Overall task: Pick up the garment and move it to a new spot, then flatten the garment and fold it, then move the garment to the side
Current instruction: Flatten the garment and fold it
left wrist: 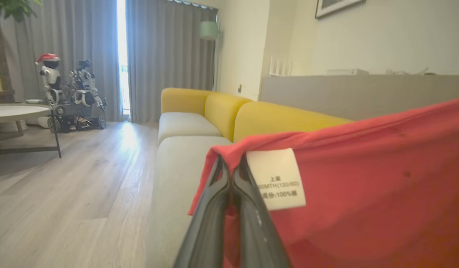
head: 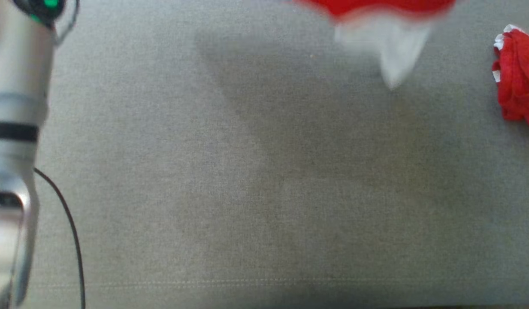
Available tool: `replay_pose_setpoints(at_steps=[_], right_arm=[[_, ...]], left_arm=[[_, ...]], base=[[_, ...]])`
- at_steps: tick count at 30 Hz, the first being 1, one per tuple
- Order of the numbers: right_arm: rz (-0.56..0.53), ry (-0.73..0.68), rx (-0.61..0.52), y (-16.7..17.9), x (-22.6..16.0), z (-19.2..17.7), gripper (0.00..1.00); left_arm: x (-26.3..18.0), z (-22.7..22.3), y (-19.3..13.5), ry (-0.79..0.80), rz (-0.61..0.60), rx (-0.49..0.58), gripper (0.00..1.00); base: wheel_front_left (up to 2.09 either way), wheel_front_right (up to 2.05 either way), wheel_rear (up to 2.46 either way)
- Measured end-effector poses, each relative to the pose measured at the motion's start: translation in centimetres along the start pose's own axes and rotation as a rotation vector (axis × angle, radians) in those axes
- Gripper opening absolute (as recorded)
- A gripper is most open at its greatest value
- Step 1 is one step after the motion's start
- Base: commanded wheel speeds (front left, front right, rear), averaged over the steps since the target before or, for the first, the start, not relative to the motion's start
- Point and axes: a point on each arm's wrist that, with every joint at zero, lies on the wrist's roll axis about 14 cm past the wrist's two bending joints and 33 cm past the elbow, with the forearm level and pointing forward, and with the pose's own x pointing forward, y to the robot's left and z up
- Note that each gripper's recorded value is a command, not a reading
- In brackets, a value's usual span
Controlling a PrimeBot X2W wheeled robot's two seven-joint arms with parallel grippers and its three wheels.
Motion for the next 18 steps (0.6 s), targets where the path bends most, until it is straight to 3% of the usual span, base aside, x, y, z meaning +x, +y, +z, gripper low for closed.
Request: replay_pose_setpoints(at_steps=[4,8,15,18], right_arm=[[-0.016,-0.007,0.024,0.6,2.1,0.1,0.00],[0.027,0.189,0.077,3.9,0.8,-6.7,0.00],[0.079,0.669,0.201,9.5,-9.5,-21.5,0.00],[0.116,0.811,0.225,11.6,-14.2,-25.4,0.00]], left_arm=[[1.6,1.4,1.6,-0.065,0.057,-0.005,0.00],[1.6,-3.5,2.3,0.042,0.112,-0.081,0.00],[-3.2,-17.6,1.0,0.345,0.184,-0.230,0.00],[-5.9,-21.9,-0.1,0.437,0.207,-0.292,0.00]], base=[[0.00,0.00,0.00],[0.00,0.00,0.00],[0.00,0.00,0.00],[0.00,0.00,0.00]])
